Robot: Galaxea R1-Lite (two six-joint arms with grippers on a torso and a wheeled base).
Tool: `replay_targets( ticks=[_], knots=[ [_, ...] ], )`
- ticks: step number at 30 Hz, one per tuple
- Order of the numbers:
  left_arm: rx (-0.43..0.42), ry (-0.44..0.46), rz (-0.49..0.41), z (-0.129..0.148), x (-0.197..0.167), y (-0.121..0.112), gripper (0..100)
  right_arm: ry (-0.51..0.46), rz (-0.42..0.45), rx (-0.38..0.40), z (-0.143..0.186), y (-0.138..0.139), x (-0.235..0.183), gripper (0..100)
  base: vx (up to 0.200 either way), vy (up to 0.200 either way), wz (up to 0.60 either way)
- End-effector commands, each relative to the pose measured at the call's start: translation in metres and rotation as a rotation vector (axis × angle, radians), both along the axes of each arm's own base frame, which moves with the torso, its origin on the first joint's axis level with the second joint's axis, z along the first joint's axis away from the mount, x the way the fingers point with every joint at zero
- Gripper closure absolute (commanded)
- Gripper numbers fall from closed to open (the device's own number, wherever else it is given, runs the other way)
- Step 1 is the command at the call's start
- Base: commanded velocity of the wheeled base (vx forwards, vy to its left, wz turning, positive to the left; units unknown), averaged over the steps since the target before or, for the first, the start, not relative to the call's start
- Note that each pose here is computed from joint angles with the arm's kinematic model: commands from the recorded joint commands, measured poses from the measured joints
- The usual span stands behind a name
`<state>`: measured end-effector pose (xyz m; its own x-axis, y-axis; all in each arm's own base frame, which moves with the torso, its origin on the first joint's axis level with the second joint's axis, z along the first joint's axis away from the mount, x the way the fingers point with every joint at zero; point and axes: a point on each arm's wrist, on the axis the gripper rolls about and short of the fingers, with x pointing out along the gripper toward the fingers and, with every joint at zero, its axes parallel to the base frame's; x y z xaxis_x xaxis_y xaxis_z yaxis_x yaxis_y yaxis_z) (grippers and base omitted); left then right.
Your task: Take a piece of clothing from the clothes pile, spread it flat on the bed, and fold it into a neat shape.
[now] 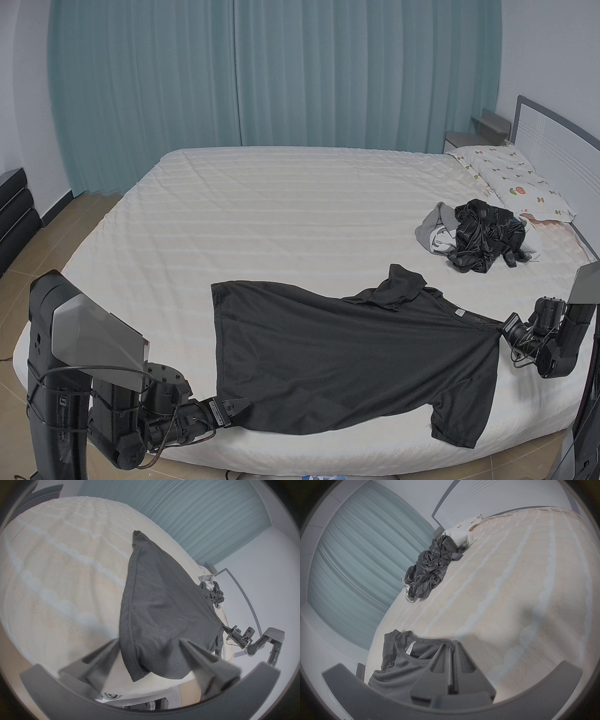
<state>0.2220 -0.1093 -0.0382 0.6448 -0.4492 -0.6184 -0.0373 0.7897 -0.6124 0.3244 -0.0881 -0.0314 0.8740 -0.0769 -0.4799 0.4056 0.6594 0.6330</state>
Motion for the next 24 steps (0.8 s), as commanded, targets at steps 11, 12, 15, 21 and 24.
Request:
replay_targets(
  ticks=[11, 12, 15, 21, 24],
  knots=[
    [0.039, -0.004, 0.052, 0.000, -0.004, 0.004, 100, 0.004, 0.006, 0.001, 0.000, 0.002, -0.002, 0, 0.000, 0.000, 0.00],
    [0.042, -0.001, 0.056, 0.000, -0.005, 0.005, 100, 0.005, 0.007, 0.001, 0.000, 0.002, -0.002, 0, 0.000, 0.000, 0.00],
    [0.040, -0.008, 0.065, 0.003, -0.005, 0.007, 100, 0.000, 0.014, 0.002, 0.002, 0.004, -0.004, 0, 0.000, 0.000, 0.00],
    [0.036, -0.022, 0.071, 0.009, -0.007, 0.010, 100, -0.077, 0.023, -0.018, 0.039, 0.009, -0.012, 0, 0.000, 0.000, 0.00],
    [0.033, -0.028, 0.078, 0.011, -0.006, 0.012, 100, -0.081, 0.079, -0.013, 0.060, 0.027, -0.027, 0, 0.000, 0.000, 0.00]
  ],
)
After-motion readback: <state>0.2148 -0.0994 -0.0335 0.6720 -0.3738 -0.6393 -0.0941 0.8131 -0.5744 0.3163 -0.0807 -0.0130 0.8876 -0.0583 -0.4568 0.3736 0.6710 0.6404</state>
